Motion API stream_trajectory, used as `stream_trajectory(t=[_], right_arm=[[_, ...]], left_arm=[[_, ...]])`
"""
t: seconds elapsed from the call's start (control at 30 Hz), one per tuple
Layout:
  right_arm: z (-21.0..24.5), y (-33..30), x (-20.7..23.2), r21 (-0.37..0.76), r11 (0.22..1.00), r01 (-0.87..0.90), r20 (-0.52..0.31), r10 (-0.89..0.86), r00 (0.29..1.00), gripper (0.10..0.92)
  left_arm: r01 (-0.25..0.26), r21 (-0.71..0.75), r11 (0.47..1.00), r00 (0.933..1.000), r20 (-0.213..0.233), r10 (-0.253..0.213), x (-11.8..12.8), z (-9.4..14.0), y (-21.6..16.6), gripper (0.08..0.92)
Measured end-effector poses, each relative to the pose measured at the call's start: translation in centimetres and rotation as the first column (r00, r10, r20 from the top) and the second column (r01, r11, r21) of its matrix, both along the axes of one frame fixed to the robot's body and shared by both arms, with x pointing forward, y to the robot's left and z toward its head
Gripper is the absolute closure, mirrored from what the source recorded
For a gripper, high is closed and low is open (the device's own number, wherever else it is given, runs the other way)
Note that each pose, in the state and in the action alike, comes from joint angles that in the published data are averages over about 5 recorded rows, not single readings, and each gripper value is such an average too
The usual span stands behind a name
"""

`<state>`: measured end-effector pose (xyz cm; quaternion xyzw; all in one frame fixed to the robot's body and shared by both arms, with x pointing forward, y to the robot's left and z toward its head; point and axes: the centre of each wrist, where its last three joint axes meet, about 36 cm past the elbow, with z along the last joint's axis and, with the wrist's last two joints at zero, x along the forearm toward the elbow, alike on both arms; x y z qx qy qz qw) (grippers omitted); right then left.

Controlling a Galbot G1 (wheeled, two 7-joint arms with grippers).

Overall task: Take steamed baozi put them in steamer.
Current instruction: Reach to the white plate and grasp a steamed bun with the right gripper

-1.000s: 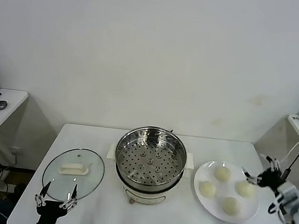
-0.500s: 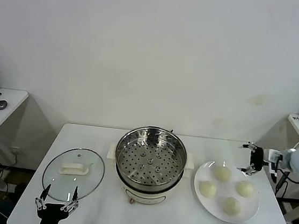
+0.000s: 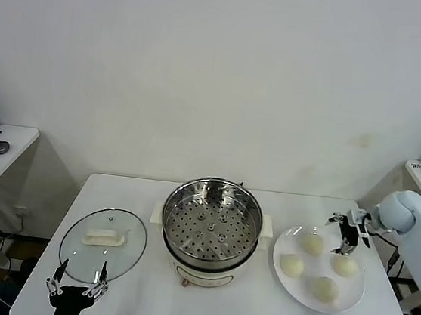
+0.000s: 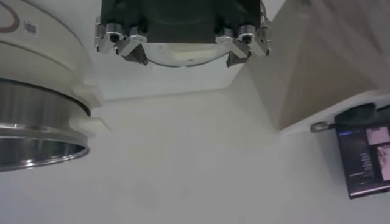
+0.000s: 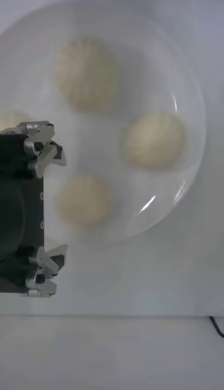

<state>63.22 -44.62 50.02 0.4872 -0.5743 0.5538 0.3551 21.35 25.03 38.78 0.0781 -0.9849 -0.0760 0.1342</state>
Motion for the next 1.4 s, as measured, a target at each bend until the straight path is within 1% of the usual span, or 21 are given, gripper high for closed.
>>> stream_trajectory(t=[0.27, 0.6, 0.9, 1.3, 1.4], right_arm=[[-1.5, 0.9, 1.4, -0.012, 1.0, -0.012, -0.027, 0.012, 1.0, 0.2], [-3.2, 1.4, 1.9, -0.043, 0.999, -0.026, -0.07, 0.023, 0.997, 0.2], [-4.1, 1.8, 2.3, -0.05, 0.999, -0.021, -0.069, 0.017, 0.997, 0.2], [-5.5, 2.0, 2.2, -0.055, 0.998, -0.021, -0.09, 0.016, 0.996, 0.202], [-5.7, 2.1, 2.3, -0.054, 0.998, -0.02, -0.089, 0.015, 0.996, 0.231]], left_arm=[[0.001, -0.001, 1.0, 1.0, -0.002, -0.001, 0.0, -0.1, -0.1, 0.177], [0.0, -0.002, 1.0, 1.0, -0.002, 0.0, 0.0, -0.1, 0.0, 0.177], [0.0, -0.003, 1.0, 1.0, -0.006, 0.0, 0.1, -0.3, -0.1, 0.177], [-0.002, -0.003, 1.0, 0.9999, -0.012, 0.002, 0.2, -0.7, 0.0, 0.177], [-0.002, -0.003, 1.0, 0.9999, -0.013, 0.002, 0.2, -0.7, 0.0, 0.177]])
